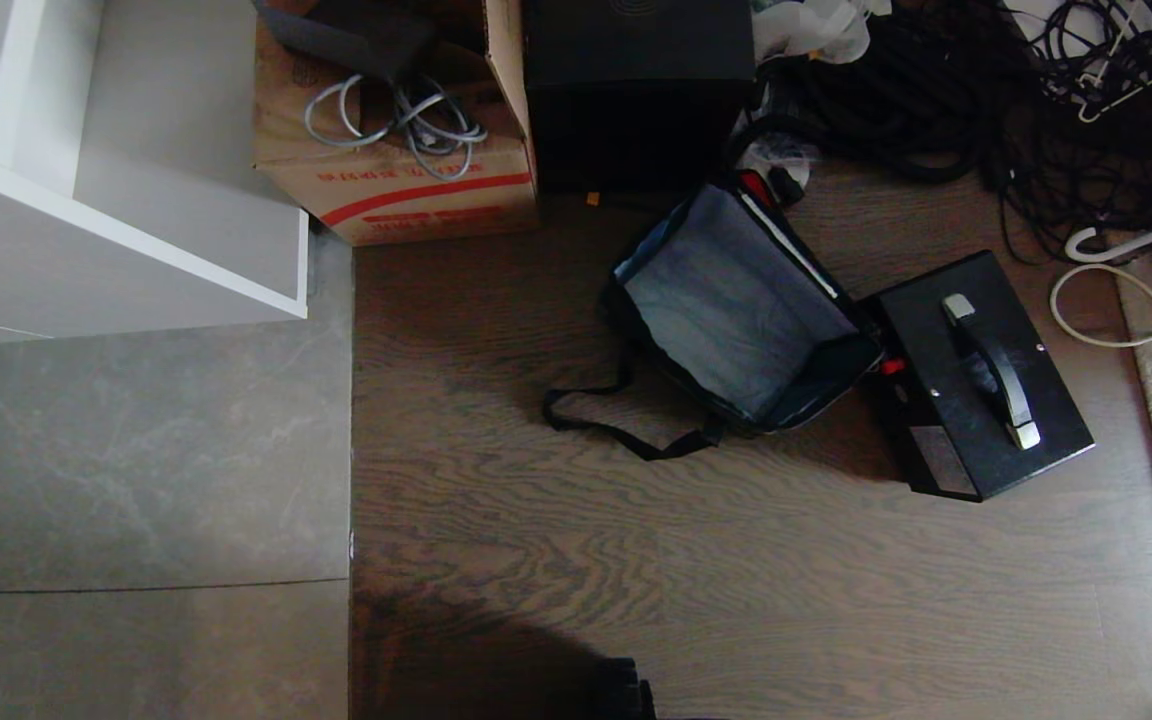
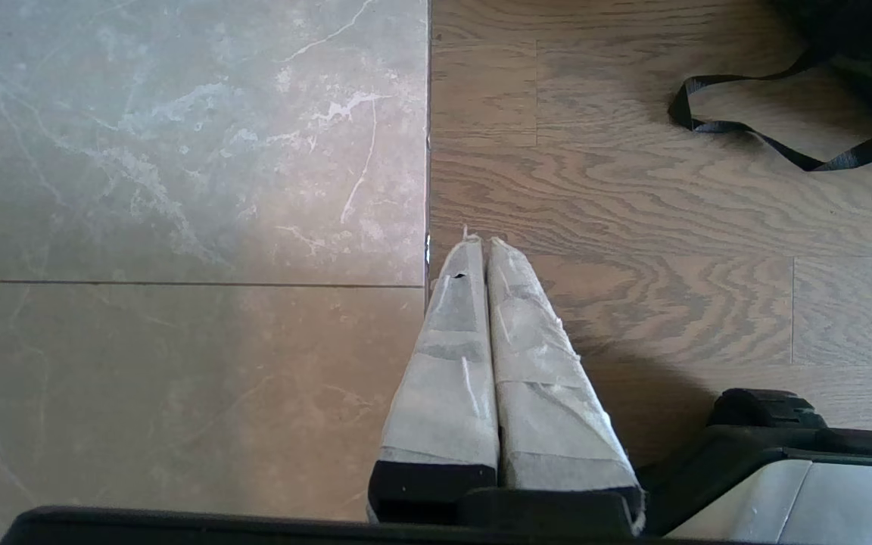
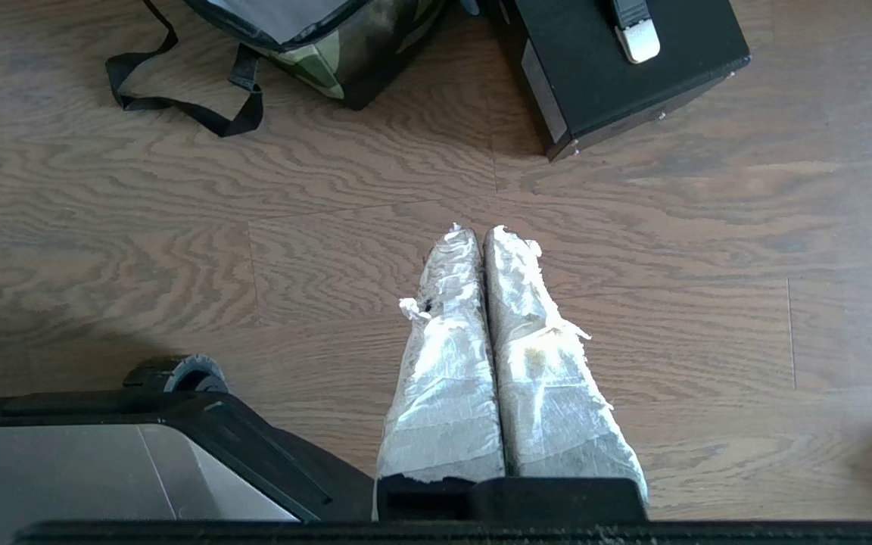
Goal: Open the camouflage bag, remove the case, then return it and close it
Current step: Grip the handle again
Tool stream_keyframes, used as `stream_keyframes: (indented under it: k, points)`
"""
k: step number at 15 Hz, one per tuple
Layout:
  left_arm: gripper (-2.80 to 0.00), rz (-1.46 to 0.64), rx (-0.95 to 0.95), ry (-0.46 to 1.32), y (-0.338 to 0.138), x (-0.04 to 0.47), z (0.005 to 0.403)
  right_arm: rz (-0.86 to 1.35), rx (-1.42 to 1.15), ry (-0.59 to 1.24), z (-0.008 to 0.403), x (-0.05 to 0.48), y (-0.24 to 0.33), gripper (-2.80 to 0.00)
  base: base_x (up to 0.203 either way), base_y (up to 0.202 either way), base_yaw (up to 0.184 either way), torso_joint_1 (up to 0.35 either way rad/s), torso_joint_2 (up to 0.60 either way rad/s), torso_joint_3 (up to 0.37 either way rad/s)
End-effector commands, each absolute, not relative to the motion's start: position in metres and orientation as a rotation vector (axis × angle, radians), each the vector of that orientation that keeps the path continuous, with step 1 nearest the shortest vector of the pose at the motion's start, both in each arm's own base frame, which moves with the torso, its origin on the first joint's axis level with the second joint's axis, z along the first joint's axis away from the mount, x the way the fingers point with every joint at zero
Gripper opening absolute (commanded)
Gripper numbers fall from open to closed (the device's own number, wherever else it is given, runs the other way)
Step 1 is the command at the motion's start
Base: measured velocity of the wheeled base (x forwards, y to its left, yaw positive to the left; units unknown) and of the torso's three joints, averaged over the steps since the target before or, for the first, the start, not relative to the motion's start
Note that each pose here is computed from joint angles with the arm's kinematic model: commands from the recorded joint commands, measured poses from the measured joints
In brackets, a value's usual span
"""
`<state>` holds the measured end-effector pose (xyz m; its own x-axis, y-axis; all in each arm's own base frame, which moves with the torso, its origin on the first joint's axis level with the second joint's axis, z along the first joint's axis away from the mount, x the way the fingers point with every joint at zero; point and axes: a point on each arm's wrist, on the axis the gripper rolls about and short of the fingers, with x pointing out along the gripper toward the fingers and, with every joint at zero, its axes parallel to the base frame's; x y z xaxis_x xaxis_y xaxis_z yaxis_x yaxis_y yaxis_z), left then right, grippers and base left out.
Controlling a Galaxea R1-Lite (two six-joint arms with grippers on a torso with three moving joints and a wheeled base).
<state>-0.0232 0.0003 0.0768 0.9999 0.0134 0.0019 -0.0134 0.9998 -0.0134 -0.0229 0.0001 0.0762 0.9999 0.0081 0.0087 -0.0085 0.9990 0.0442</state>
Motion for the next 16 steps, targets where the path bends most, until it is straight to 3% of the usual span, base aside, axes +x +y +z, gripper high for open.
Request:
stream_keyframes:
  k: [1,16]
  points:
    - [-2.80,0.014,-0.014,-0.002,0.0003,-0.0233,0.0767,0.009,0.044,-0.004,0.0759,-0.0226,0.0001,-2.80,0.000,0.000,0.000,0.000,0.00,0.000]
    - [-2.80,0.014,-0.014,-0.003,0.0003,-0.0233,0.0769,0.009,0.044,-0.004,0.0759,-0.0226,0.0001,-2.80,0.000,0.000,0.000,0.000,0.00,0.000]
